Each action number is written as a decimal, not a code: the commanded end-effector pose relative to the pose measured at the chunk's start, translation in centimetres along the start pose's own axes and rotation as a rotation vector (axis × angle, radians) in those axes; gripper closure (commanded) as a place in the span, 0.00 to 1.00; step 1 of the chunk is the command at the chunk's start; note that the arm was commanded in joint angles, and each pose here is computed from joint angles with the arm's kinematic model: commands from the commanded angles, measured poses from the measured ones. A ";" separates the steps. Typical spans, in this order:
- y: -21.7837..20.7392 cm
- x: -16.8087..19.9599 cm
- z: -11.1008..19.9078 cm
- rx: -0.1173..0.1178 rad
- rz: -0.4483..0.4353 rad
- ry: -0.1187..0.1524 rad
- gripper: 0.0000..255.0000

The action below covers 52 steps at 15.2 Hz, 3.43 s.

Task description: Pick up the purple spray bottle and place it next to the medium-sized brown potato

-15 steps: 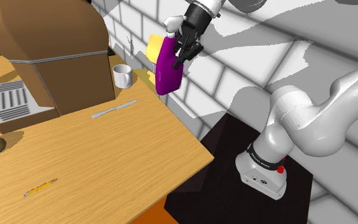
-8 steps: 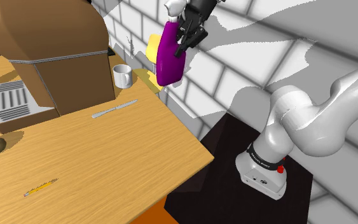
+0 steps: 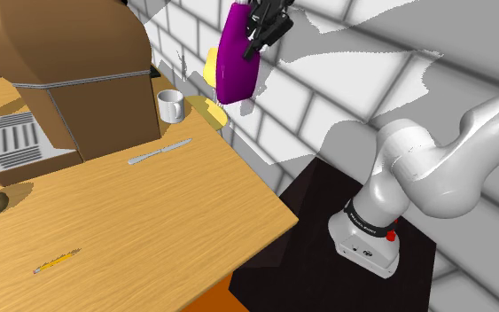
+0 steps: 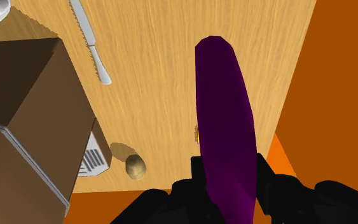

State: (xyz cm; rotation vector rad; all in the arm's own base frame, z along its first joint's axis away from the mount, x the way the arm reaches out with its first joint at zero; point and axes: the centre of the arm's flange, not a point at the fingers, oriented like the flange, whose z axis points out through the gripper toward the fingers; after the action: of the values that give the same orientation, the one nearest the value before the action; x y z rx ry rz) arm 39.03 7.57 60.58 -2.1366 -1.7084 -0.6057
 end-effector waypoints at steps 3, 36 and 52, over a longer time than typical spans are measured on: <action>1.4 2.6 3.4 -0.001 0.000 0.001 1.00; 15.3 25.2 37.0 -0.001 0.000 0.001 1.00; 15.3 20.8 44.2 -0.001 0.000 0.001 1.00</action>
State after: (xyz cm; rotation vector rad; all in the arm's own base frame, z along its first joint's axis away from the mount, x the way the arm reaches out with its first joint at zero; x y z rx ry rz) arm 63.04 44.07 34.29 -2.1367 -1.7078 -0.6057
